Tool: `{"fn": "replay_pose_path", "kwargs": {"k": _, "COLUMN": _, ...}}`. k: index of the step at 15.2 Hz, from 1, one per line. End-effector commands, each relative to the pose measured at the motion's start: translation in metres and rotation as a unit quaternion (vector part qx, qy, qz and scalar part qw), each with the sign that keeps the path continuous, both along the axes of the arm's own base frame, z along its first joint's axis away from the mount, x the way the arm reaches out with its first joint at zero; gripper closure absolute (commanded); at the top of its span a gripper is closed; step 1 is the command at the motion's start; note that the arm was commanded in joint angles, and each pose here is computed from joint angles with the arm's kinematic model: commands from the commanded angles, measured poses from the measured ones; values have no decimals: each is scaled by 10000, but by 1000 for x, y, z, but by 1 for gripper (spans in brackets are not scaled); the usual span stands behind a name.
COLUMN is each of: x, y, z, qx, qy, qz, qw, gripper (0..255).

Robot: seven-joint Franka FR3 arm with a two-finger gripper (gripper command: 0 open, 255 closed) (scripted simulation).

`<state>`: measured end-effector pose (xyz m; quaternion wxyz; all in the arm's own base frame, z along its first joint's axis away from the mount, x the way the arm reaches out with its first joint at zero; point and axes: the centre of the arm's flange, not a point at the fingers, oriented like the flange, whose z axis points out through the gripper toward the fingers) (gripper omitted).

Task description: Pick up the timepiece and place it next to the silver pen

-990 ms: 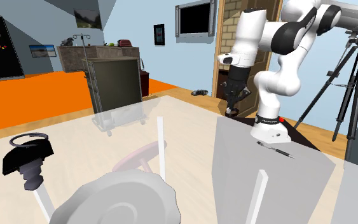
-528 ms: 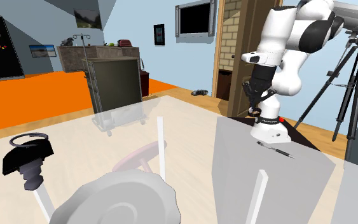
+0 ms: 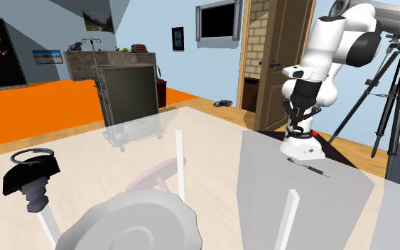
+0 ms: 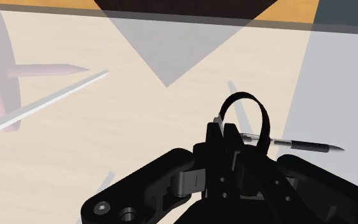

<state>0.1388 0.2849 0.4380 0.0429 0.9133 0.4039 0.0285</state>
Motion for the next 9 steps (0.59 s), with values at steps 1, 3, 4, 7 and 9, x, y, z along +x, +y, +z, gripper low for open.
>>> {"fn": "replay_pose_path", "kwargs": {"k": 1, "x": 0, "y": 1, "z": -10, "qx": 2, "qy": -1, "qz": -1, "qw": 10000, "gripper": 255}}
{"fn": "replay_pose_path", "kwargs": {"k": 3, "x": 0, "y": 1, "z": -21, "qx": 2, "qy": -1, "qz": -1, "qw": 10000, "gripper": 255}}
{"fn": "replay_pose_path", "kwargs": {"k": 4, "x": 0, "y": 1, "z": -26, "qx": 2, "qy": -1, "qz": -1, "qw": 10000, "gripper": 255}}
{"fn": "replay_pose_path", "kwargs": {"k": 7, "x": 0, "y": 1, "z": -42, "qx": 2, "qy": -1, "qz": -1, "qw": 10000, "gripper": 255}}
{"fn": "replay_pose_path", "kwargs": {"k": 9, "x": 0, "y": 1, "z": -53, "qx": 2, "qy": -1, "qz": -1, "qw": 10000, "gripper": 255}}
